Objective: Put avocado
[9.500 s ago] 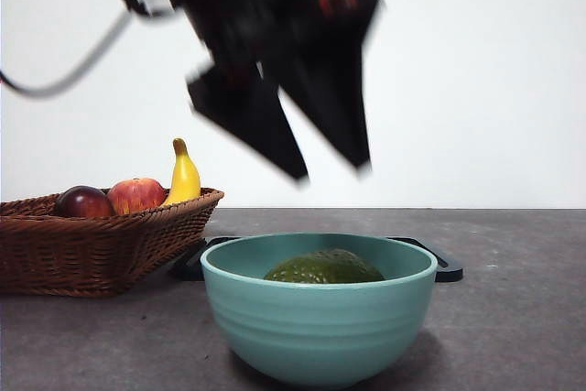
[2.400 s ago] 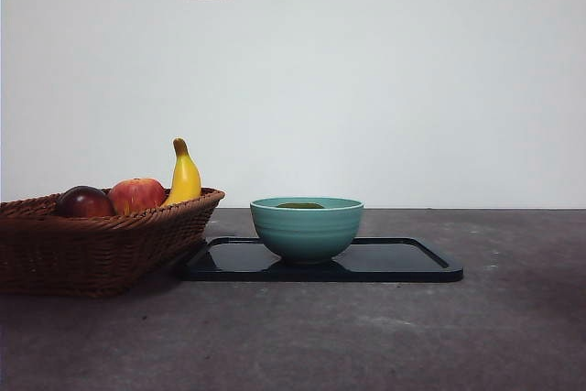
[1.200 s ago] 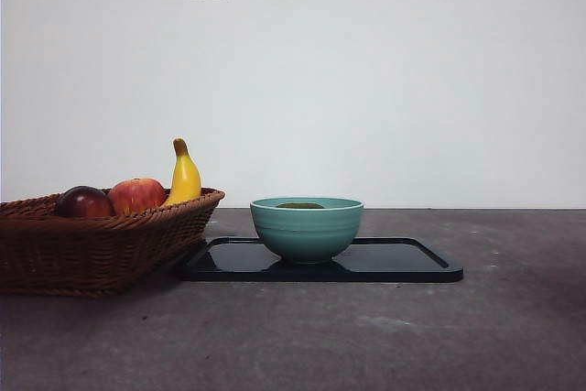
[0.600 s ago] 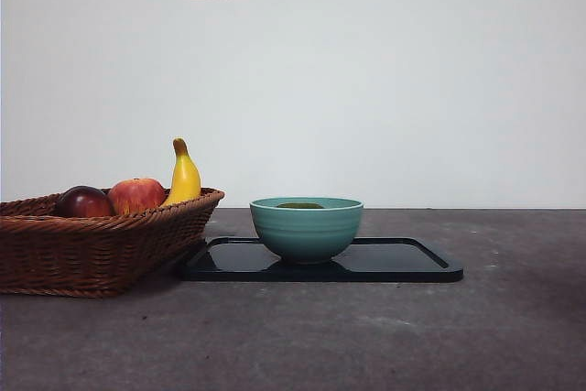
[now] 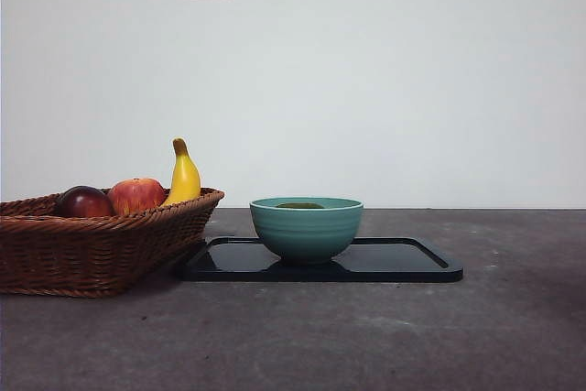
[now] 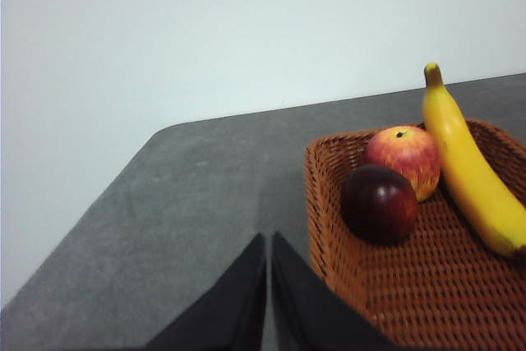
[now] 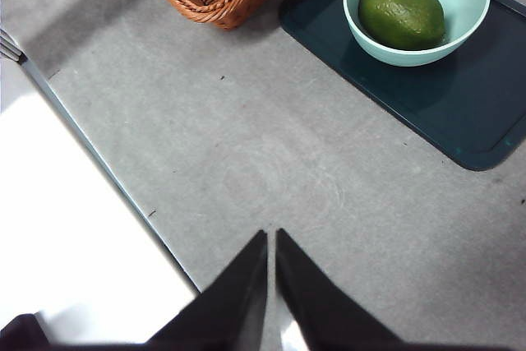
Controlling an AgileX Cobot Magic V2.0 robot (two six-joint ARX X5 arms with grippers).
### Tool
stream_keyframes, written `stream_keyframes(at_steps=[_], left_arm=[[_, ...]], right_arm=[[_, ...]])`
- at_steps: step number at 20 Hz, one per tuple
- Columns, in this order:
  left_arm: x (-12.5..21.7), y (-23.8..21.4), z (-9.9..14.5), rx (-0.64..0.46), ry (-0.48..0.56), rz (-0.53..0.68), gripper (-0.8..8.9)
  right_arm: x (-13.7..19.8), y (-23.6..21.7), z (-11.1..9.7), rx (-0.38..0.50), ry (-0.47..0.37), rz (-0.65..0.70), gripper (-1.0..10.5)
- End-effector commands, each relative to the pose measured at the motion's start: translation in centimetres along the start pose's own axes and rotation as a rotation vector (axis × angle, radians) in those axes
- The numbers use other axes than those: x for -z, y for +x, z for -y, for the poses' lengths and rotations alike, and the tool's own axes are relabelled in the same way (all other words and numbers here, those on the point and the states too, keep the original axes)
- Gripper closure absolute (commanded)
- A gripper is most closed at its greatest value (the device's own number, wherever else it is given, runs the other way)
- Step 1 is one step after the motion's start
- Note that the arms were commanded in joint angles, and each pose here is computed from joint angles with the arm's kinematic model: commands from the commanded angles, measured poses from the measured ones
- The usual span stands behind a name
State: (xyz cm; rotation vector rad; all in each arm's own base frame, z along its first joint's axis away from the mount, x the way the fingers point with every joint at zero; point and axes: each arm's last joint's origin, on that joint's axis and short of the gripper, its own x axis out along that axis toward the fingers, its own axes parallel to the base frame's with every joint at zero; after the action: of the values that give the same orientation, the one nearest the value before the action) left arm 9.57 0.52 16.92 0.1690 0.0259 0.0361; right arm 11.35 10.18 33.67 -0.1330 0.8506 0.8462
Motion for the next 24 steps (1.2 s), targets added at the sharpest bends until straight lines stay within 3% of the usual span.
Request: stream_keyframes(at_steps=[1,4,21,24], left_arm=[[1.1,0.1,0.2,0.004,-0.008,-0.065,8.04],[2.0,0.0,0.3,0.018,-0.030,-0.156,8.04],[2.0,0.0,0.3,0.016,-0.066,-0.156,8.04],[2.0,0.0,0.3,0.016,-0.066,-0.156,8.04]], right_arm=[[-0.3,0.0,-0.2,-0.007,0.004,0.012,9.4],[-0.3,0.0,-0.1,-0.004,0.004,0.012,9.4],[-0.3,-0.1,-0.1,-0.002,0.001,0.012,9.4],[-0.3,-2.0,0.9,0.080,-0.044,0.142,9.4]])
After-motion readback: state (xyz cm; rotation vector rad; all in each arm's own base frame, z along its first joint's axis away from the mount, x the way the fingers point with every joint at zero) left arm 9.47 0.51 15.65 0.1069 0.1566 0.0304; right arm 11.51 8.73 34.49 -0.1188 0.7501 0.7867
